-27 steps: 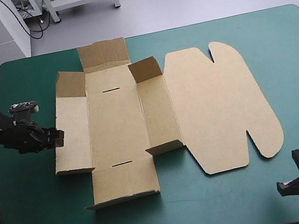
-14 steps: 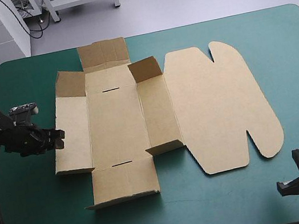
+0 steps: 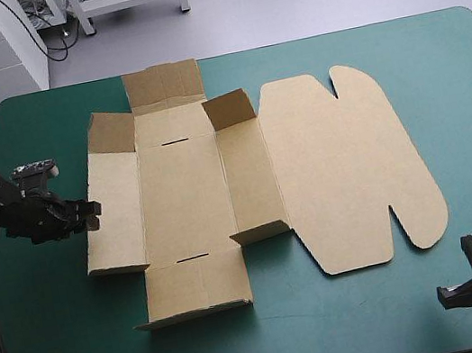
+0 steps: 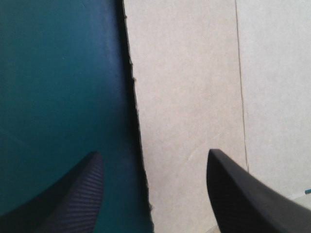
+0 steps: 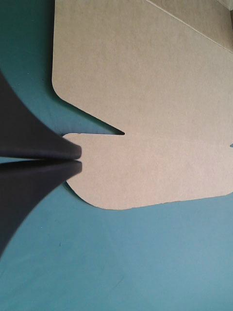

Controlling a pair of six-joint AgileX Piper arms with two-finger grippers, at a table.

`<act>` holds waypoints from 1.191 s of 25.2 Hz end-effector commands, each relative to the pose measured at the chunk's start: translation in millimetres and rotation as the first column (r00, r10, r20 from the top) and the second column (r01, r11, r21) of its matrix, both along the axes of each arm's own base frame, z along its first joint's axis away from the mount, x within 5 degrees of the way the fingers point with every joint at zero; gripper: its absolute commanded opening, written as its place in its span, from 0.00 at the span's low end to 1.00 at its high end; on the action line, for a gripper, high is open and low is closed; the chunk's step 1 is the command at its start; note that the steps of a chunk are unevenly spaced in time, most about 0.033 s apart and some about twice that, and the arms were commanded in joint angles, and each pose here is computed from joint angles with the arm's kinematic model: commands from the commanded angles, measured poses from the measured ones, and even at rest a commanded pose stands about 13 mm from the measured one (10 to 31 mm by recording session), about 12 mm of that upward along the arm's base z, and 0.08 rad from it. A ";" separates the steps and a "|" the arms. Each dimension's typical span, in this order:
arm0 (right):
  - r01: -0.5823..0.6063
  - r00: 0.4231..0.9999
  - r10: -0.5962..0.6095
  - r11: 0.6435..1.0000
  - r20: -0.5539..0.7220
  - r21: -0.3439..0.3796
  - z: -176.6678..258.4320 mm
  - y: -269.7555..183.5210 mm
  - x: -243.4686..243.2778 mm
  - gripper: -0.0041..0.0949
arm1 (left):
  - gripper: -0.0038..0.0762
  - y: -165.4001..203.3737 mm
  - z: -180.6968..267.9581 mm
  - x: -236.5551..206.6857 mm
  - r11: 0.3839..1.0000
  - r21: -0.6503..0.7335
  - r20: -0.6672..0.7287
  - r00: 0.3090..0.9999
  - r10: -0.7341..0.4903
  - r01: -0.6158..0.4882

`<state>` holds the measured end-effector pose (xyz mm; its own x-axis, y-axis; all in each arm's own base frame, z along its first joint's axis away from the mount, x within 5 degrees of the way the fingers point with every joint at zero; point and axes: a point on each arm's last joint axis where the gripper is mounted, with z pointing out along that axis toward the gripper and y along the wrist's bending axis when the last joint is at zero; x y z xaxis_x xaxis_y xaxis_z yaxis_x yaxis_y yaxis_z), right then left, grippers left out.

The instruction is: Fold the box

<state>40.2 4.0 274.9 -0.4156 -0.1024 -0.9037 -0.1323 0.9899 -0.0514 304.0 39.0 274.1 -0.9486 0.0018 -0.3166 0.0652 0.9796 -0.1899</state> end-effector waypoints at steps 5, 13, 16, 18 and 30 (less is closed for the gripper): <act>0.002 0.996 -0.001 1.000 0.094 -0.001 15.6 -0.2 1.9 0.02 | 0.60 0.6 17.4 1.7 1.000 0.016 0.078 0.997 0.024 -0.025; 0.002 0.996 -0.001 1.000 0.094 -0.001 15.6 -0.2 1.9 0.02 | 0.63 -5.3 -21.6 13.4 0.993 -0.115 -0.125 0.992 0.002 -0.016; 0.002 0.996 -0.001 1.000 0.094 -0.001 15.6 -0.2 1.9 0.02 | 0.63 -9.1 -32.3 16.3 0.985 -0.172 -0.169 0.985 -0.040 0.010; 0.002 0.996 -0.001 1.000 0.094 -0.001 15.6 -0.2 1.9 0.02 | 0.63 -10.5 -37.8 19.1 0.981 -0.195 -0.174 0.983 -0.060 0.025; 0.002 0.996 -0.001 1.000 0.094 -0.001 15.6 -0.2 1.9 0.02 | 0.61 -25.4 -33.0 28.3 0.924 -0.377 -0.074 0.992 -0.103 0.068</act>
